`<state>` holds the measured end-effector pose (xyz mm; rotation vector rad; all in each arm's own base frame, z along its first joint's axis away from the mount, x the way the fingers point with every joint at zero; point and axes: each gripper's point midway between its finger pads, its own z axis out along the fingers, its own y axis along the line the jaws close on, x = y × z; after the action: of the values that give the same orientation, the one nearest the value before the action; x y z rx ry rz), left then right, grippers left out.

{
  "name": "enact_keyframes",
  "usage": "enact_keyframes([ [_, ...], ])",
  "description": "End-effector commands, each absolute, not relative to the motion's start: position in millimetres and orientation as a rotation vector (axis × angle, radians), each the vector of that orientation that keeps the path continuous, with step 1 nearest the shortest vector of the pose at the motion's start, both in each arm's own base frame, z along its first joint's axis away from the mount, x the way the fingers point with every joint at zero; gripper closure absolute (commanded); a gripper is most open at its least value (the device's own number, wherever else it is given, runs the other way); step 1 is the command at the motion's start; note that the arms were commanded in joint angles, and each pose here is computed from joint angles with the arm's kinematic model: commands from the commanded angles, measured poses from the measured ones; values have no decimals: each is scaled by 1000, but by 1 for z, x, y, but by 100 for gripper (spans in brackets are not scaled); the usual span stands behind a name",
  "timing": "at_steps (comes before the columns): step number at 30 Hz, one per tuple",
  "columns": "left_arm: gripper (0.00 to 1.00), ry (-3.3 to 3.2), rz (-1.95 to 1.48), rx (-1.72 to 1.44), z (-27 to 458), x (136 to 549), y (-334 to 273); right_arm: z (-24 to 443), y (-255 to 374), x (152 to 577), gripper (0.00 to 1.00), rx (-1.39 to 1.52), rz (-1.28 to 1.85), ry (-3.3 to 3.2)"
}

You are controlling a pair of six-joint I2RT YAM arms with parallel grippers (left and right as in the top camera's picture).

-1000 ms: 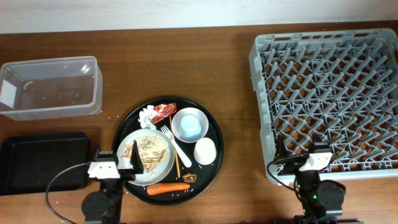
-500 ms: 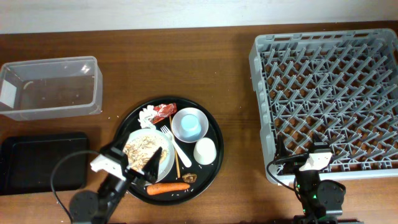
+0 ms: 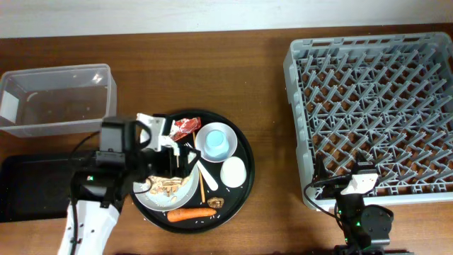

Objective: Sort waste into correct bins and load items into the dishwasher rack
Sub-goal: 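Move the left gripper to the white plate of rice and shells, then grasp the rim of the white plate with the left gripper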

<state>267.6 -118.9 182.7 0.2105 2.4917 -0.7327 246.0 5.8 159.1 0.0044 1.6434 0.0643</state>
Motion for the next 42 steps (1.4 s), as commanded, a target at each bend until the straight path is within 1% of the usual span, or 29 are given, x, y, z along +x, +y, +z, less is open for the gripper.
enact_keyframes([
  [1, 1, 2428, -495, 215, 201, 288, -111, 157, 6, 246, 1, -3, 59, 1646],
  [5, 1, 2439, -569, 246, 201, 280, -121, 157, 6, 246, 1, -3, 59, 1646],
  [9, 1, 2530, -584, 291, 187, 259, -129, 157, 6, 246, 1, -3, 59, 1646],
  [10, 4, 2556, -557, 326, 182, 253, -133, 157, 6, 246, 1, -3, 59, 1646],
  [11, 5, 2593, -464, 294, 174, 251, -131, 157, 6, 246, 1, -3, 59, 1646],
  [13, 15, 2658, -229, 133, 157, 252, -118, 157, 6, 246, 1, -3, 59, 1646],
  [14, 16, 2696, -141, 109, 145, 250, -118, 157, 6, 246, 1, -3, 59, 1646],
  [17, 16, 2811, -57, 131, 112, 244, -131, 157, 6, 246, 1, -3, 59, 1646],
  [19, 19, 2896, 20, 143, 87, 242, -130, 157, 6, 246, 1, -3, 59, 1646],
  [22, 36, 2961, 77, 149, 67, 240, -129, 157, 6, 246, 1, -3, 59, 1646],
  [25, 39, 2981, 94, 153, 61, 239, -128, 157, 6, 246, 1, -3, 59, 1646],
  [27, 46, 3003, 113, 156, 54, 236, -127, 157, 6, 246, 1, -3, 59, 1646],
  [34, 47, 3018, 122, 159, 46, 233, -125, 157, 6, 246, 1, -3, 59, 1646],
  [38, 47, 3053, 148, 165, 36, 221, -118, 157, 6, 246, 2, -3, 59, 1646],
  [42, 47, 3056, 144, 166, 28, 218, -117, 156, 6, 246, 1, -3, 59, 1646],
])
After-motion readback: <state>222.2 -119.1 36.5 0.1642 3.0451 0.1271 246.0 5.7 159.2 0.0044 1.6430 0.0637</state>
